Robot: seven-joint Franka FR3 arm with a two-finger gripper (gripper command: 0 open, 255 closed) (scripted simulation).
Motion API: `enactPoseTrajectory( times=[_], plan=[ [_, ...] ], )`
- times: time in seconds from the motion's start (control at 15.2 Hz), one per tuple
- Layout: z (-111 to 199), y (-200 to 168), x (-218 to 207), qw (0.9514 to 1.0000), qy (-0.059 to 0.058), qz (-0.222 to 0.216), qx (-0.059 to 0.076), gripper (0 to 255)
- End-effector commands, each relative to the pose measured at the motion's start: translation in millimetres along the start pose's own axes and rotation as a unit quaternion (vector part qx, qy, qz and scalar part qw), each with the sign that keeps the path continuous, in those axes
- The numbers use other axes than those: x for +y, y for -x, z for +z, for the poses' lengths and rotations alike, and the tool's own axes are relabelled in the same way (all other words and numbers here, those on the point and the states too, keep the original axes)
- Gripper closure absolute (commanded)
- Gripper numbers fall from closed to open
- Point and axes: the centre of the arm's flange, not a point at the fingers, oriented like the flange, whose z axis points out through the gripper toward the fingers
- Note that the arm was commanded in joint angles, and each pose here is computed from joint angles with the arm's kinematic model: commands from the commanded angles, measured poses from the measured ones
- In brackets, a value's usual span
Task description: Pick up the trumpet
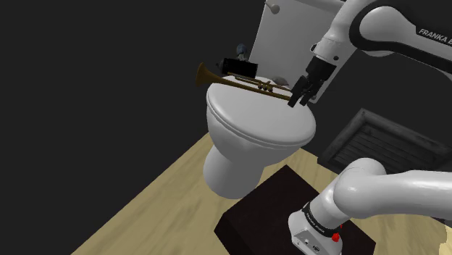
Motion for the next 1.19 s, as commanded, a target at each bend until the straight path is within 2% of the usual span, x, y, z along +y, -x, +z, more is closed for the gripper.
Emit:
enactPoseTrajectory(
  times=[0.0, 0.26, 0.53, 0.79, 0.92, 1.12],
  plan=[
    [0.0, 0.0, 0.0, 1.0, 0.0, 0.0, 0.0, 0],
    [-7.7, -51.5, 0.9, 0.9969, 0.027, -0.074, -0.003, 0],
    [-14.9, -102.5, -6.1, 0.9875, 0.055, -0.148, -0.005, 0],
    [-21.2, -151.9, -21.1, 0.9719, 0.082, -0.221, -0.008, 0],
    [-23.9, -175.7, -31.4, 0.9618, 0.095, -0.257, -0.009, 0],
    [-27.3, -209.8, -50.2, 0.9438, 0.115, -0.31, -0.011, 0]
  ],
)
